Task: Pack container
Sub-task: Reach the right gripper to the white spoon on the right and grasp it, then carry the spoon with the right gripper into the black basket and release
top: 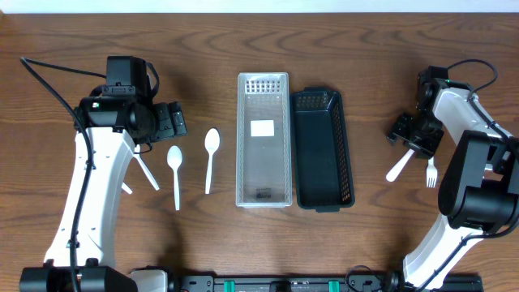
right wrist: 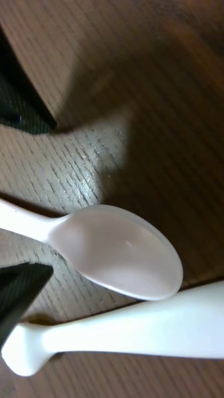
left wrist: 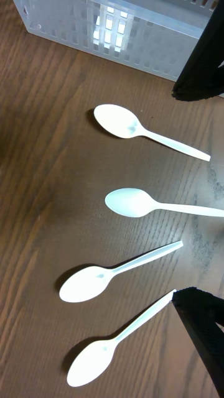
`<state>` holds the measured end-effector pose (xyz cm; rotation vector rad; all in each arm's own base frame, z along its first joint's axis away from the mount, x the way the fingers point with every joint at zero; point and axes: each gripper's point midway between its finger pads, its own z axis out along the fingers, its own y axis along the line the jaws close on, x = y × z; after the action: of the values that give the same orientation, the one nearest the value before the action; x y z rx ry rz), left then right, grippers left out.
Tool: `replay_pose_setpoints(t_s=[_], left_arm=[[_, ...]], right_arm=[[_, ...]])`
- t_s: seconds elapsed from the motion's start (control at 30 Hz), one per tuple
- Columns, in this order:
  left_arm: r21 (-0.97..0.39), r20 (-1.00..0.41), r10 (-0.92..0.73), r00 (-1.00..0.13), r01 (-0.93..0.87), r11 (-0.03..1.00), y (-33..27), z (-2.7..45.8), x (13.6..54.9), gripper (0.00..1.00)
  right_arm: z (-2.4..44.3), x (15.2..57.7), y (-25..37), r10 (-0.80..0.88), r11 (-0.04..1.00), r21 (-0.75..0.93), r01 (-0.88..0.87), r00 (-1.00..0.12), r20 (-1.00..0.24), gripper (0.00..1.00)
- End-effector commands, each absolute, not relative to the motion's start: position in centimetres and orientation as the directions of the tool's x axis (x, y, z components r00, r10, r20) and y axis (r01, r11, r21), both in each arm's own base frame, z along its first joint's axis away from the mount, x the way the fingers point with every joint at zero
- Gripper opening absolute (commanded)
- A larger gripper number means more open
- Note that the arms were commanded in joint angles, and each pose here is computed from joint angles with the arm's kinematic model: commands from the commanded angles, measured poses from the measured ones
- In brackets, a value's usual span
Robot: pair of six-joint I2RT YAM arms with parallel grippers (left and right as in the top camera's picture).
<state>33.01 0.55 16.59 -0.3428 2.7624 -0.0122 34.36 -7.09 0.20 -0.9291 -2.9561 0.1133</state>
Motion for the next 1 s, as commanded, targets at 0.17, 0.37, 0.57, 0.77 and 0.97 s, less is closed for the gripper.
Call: replay_pose_setpoints(t_s=[0.17,0.37,0.57,0.77,0.97], left_arm=[[-0.041,-0.36,-0.225,-0.905,-0.225,0.973,0.8,17.1,33.3,0.98],[-0.041,-0.36,-0.225,-0.905,-0.225,0.973,0.8,17.1,33.3,0.98],[-0.041,-0.36,-0.225,-0.905,-0.225,0.973,0.8,17.1,33.3,0.98],[-0.041,-0.36,-0.225,-0.905,-0.225,0.973,0.8,17.1,33.3,0.98],[-0.041,-0.36,-0.225,-0.906,-0.225,0.973,0.8,17.1,33.3,0.98]], right_arm=[[0.3,34.3,-7.8,0.585,0.807,-0.109,0.581,-0.811,0.008,0.56],[-0.1,33.9,-8.3,0.584,0.804,-0.138,0.578,-0.812,0.0,0.56],[-0.7,33.5,-8.2,0.584,0.805,-0.139,0.577,-0.812,0.005,0.52],[-0.7,33.5,-8.2,0.584,0.805,-0.139,0.577,-0.812,0.005,0.42],[-0.8,33.4,-8.2,0.584,0.805,-0.14,0.577,-0.812,0.008,0.31]])
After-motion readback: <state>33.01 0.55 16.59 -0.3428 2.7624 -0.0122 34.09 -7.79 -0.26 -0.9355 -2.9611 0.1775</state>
